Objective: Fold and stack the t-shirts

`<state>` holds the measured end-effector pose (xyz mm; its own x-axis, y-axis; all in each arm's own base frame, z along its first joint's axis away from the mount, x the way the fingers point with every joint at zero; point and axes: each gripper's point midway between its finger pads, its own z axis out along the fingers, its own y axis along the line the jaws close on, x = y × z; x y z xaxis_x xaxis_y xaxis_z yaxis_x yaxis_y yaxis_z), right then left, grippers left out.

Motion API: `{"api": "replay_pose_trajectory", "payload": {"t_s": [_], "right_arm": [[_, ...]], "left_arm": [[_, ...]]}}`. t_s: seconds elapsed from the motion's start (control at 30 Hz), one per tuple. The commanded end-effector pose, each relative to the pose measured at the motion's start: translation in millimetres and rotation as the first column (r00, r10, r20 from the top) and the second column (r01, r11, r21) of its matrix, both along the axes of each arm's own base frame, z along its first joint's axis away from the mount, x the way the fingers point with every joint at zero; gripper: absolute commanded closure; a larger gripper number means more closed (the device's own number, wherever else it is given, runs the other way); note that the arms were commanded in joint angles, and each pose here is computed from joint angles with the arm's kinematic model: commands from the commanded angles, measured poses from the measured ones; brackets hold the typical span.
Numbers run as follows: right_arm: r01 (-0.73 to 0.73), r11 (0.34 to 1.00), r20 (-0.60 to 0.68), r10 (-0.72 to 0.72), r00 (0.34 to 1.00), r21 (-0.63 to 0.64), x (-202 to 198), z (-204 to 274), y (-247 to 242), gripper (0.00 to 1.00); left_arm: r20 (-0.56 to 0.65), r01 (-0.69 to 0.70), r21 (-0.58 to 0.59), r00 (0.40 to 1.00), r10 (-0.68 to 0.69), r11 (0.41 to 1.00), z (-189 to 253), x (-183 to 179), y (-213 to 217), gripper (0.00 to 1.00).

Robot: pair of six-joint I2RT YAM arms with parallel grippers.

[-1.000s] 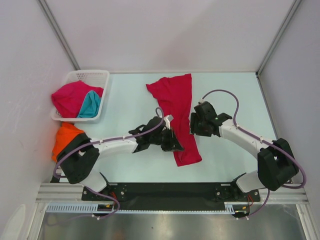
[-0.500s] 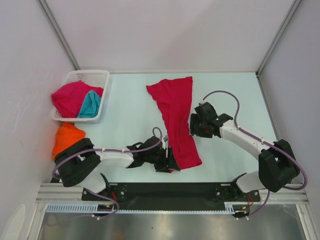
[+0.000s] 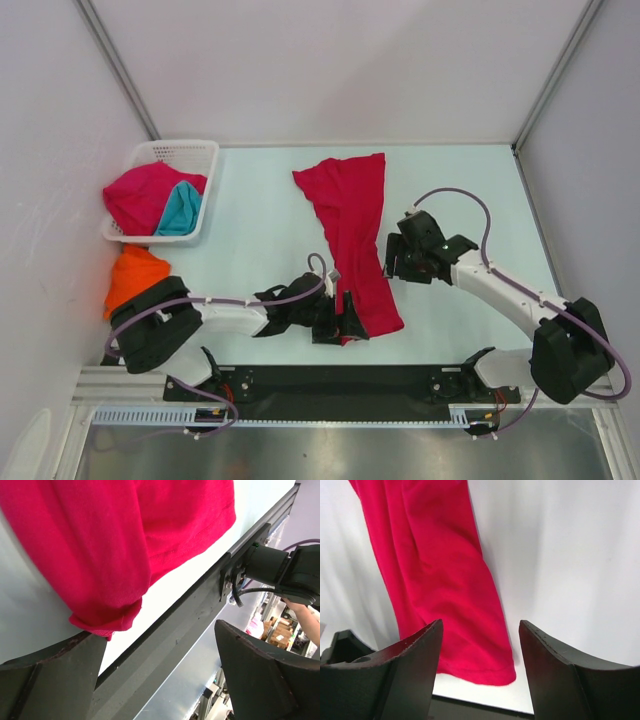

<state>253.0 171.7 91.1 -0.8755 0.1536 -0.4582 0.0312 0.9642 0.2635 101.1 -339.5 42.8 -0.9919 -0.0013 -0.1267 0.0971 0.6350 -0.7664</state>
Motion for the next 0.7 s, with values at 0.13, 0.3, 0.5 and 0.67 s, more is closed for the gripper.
{"api": "replay_pose_trajectory", "payload": {"t_s": [0.13, 0.3, 0.5, 0.67], "right_arm": [[0.017, 1.000, 0.016, -0.017, 1.000, 0.023, -19.7, 30.1, -9.0, 0.31], [0.038, 0.998, 0.003, -0.038, 0.999, 0.051, -39.1, 37.5, -11.9, 0.32], [0.054, 0.996, 0.004, -0.055, 0.998, 0.064, -48.0, 45.3, -15.5, 0.31], [0.057, 0.997, 0.020, -0.058, 0.998, 0.058, -41.5, 54.0, -14.0, 0.31]], "left_arm": [[-0.019, 0.021, 0.106, 1.000, -0.019, 0.994, -57.1, 2.5, -0.7, 0.05], [-0.032, 0.050, 0.095, 0.998, -0.047, 0.994, -67.1, 6.5, -15.7, 0.06], [-0.033, 0.070, 0.056, 0.997, -0.068, 0.996, -68.1, 4.3, -20.3, 0.22], [-0.014, 0.073, 0.008, 0.997, -0.072, 0.997, -62.4, 4.5, -23.2, 0.45]]}}
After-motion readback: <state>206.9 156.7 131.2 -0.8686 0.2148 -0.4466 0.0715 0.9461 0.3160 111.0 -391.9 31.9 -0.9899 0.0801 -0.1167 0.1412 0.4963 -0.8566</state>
